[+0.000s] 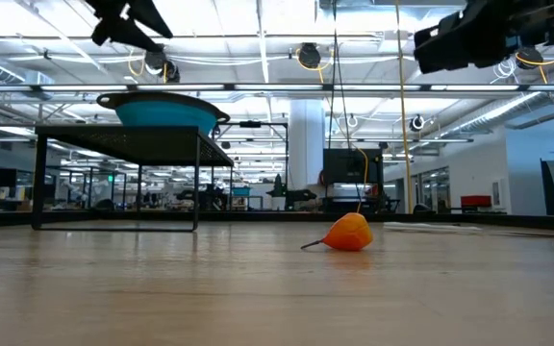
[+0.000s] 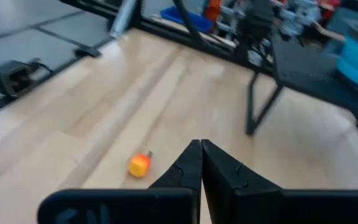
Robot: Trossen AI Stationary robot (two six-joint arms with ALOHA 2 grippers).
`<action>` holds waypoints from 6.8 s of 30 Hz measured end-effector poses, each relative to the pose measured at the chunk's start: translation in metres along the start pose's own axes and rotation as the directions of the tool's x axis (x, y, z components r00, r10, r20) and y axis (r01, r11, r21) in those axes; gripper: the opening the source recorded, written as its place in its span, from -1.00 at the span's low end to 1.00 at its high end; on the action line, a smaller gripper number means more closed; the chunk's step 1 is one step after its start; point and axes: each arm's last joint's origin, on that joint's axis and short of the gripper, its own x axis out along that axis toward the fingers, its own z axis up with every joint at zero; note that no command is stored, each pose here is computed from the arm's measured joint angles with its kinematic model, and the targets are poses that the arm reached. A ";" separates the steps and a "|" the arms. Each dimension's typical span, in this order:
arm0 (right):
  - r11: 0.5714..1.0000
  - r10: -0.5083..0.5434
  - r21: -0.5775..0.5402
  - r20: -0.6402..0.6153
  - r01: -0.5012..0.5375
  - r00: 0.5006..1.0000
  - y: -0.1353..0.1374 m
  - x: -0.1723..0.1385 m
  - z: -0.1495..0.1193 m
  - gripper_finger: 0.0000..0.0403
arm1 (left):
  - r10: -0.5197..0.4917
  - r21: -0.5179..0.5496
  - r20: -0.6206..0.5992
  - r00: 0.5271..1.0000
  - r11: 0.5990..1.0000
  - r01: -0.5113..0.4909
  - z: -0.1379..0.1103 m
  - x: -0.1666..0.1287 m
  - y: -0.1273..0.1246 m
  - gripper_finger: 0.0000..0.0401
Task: Pick & Place Fruit
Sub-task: Put the blue knife on the shelf
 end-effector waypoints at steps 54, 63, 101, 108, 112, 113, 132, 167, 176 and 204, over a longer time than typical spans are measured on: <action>0.973 -0.156 0.125 -0.259 0.193 0.953 -0.001 -0.003 -0.022 -0.97 | -0.408 0.221 0.139 0.903 0.901 0.373 -0.095 -0.031 -0.013 -0.74; 0.963 -0.187 0.123 -0.333 0.239 0.924 -0.001 0.007 -0.031 -0.96 | -0.437 0.233 0.185 0.880 0.889 0.393 -0.112 -0.031 -0.007 -0.78; 0.927 -0.098 0.162 -0.766 0.338 0.635 -0.013 0.025 -0.030 -0.69 | -0.470 0.232 0.204 0.859 0.875 0.424 -0.137 -0.043 0.015 -0.79; 0.905 -0.105 0.167 -0.803 0.391 0.587 -0.025 0.023 -0.037 -0.33 | -0.472 0.232 0.202 0.858 0.875 0.426 -0.137 -0.043 0.015 -0.79; 0.899 -0.077 0.192 -0.815 0.394 0.574 -0.027 0.026 -0.042 -0.19 | -0.473 0.234 0.199 0.858 0.874 0.427 -0.138 -0.043 0.015 -0.79; 0.899 -0.074 0.190 -0.823 0.395 0.564 -0.027 0.028 -0.044 -0.17 | -0.473 0.235 0.198 0.859 0.873 0.427 -0.138 -0.043 0.015 -0.79; 0.847 -0.013 0.228 -0.894 0.480 0.448 -0.052 0.044 -0.078 -0.15 | -0.491 0.242 0.181 0.852 0.862 0.445 -0.139 -0.043 0.015 -0.79; 0.847 0.059 0.297 -0.877 0.442 0.477 -0.046 0.038 -0.100 -0.15 | -0.491 0.235 0.175 0.853 0.862 0.448 -0.139 -0.043 0.015 -0.79; 0.851 0.055 0.318 -0.845 0.417 0.532 -0.046 0.033 -0.090 -0.15 | -0.491 0.235 0.176 0.853 0.862 0.448 -0.139 -0.043 0.015 -0.79; 0.841 0.058 0.330 -0.843 0.429 0.534 -0.032 0.030 -0.097 -0.15 | -0.491 0.236 0.176 0.853 0.863 0.447 -0.139 -0.043 0.015 -0.79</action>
